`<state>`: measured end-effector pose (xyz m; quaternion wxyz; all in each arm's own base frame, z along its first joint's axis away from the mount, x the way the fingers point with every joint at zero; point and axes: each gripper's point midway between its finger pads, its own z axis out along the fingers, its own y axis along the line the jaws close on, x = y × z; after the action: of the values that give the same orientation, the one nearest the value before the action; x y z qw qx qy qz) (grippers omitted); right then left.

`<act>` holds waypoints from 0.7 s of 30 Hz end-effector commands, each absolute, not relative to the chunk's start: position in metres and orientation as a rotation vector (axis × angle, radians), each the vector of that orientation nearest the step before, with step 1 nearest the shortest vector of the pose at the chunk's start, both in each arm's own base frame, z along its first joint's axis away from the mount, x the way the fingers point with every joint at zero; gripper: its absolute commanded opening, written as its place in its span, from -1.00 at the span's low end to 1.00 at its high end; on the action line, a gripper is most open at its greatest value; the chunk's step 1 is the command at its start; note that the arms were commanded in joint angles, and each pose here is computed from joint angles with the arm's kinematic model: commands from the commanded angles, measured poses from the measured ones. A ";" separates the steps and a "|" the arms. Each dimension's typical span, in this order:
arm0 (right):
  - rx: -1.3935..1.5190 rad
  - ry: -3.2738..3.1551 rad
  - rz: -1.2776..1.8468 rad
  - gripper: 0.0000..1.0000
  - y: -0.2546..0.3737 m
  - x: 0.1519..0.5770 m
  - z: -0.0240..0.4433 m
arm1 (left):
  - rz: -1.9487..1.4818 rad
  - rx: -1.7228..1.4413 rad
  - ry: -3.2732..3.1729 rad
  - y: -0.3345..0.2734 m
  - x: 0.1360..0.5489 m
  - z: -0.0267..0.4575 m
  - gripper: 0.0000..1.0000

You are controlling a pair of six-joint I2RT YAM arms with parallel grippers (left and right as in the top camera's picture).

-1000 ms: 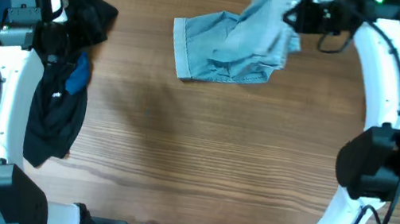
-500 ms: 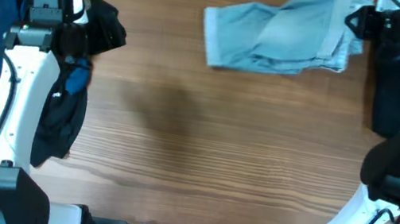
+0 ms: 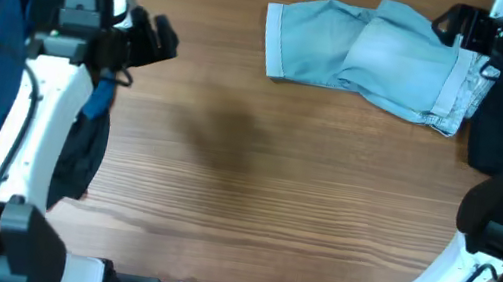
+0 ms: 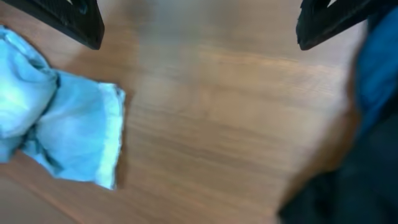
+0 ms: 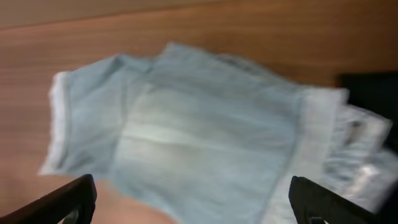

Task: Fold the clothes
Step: 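Lay the jeans flat at top center with the right gripper, then reach the left gripper to the jeans' left hem and grasp it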

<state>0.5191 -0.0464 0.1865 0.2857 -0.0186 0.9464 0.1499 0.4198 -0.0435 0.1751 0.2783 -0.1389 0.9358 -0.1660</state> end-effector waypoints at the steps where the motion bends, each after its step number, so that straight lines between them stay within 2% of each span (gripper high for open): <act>1: -0.140 2.505 0.520 1.00 0.001 0.516 0.204 | -0.588 -0.235 2.542 -0.090 0.443 0.144 1.00; 10: -0.131 2.570 0.581 0.99 0.032 0.504 0.198 | -0.918 -0.179 2.546 -0.162 0.477 0.068 0.98; 21: -0.114 2.598 0.593 0.99 0.032 0.498 0.195 | -1.008 0.033 2.437 -0.229 0.482 0.067 0.99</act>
<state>0.4976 0.0295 0.1787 0.2201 -0.0437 0.9519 0.2087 0.4858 -0.2096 0.0631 0.2507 -0.0049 0.9009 -0.3542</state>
